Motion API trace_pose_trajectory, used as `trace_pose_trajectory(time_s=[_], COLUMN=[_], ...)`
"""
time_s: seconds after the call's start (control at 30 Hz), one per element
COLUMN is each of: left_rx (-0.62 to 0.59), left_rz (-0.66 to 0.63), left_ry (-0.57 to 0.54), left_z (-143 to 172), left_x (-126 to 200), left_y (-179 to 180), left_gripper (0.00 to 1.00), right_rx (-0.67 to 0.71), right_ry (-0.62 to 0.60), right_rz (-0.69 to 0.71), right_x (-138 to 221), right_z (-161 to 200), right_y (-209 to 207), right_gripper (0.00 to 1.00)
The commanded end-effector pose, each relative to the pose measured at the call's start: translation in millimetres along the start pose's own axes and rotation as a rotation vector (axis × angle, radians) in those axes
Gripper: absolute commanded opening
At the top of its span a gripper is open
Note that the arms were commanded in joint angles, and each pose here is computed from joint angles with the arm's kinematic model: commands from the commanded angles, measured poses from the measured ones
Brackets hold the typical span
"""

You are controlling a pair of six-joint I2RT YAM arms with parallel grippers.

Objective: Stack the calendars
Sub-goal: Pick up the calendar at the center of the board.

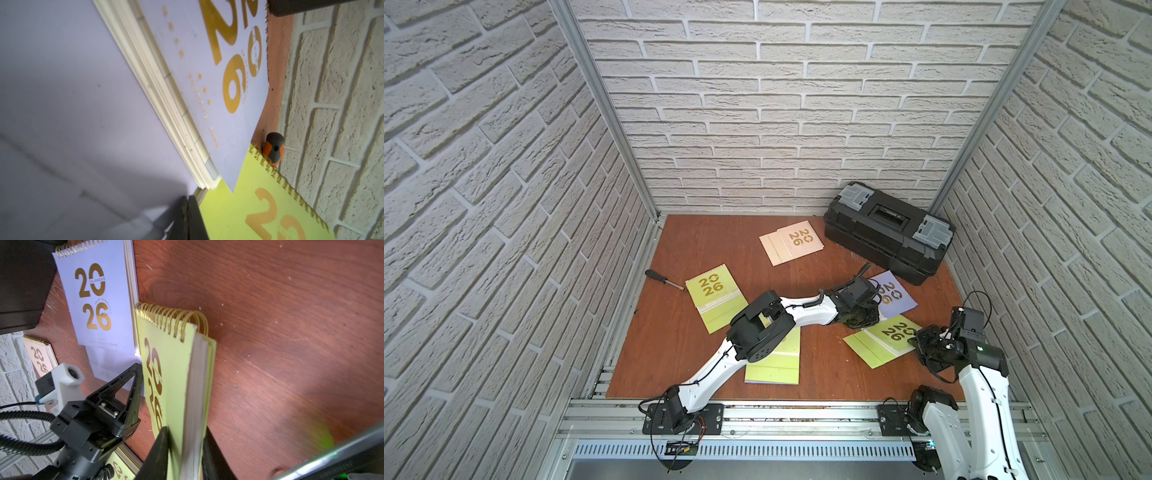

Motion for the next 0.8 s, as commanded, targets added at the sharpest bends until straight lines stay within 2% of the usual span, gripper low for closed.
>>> trace_pose_trajectory(time_s=[0.0,0.37,0.77], left_rx=[0.026,0.02,-0.012], left_rz=[-0.067,-0.049,-0.023], left_ry=[0.053,0.042,0.004], left_z=[16.3,8.9,-10.2], left_x=[0.8,8.7,38.7], left_y=[18.4,11.4,-7.8], left_gripper=[0.0,0.0,0.0], right_rx=[0.063,0.083,0.084], right_ry=[-0.045,-0.062,-0.135], right_rz=[-0.145,-0.142,-0.149], right_x=[10.0,15.3,36.2], right_z=[-11.7,-13.2,-12.9], right_y=[30.9,32.3,30.6], right_gripper=[0.23,0.05,0.02])
Point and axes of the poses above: each gripper's point midway between its finger pads, its own x axis back along the fingers, its own y axis along the line the jaws close on, z = x × y, the point moved 3 cm from there along x, back along the fingers, and after that the axes turned 7 degrees about x, right-handed, at the moved point
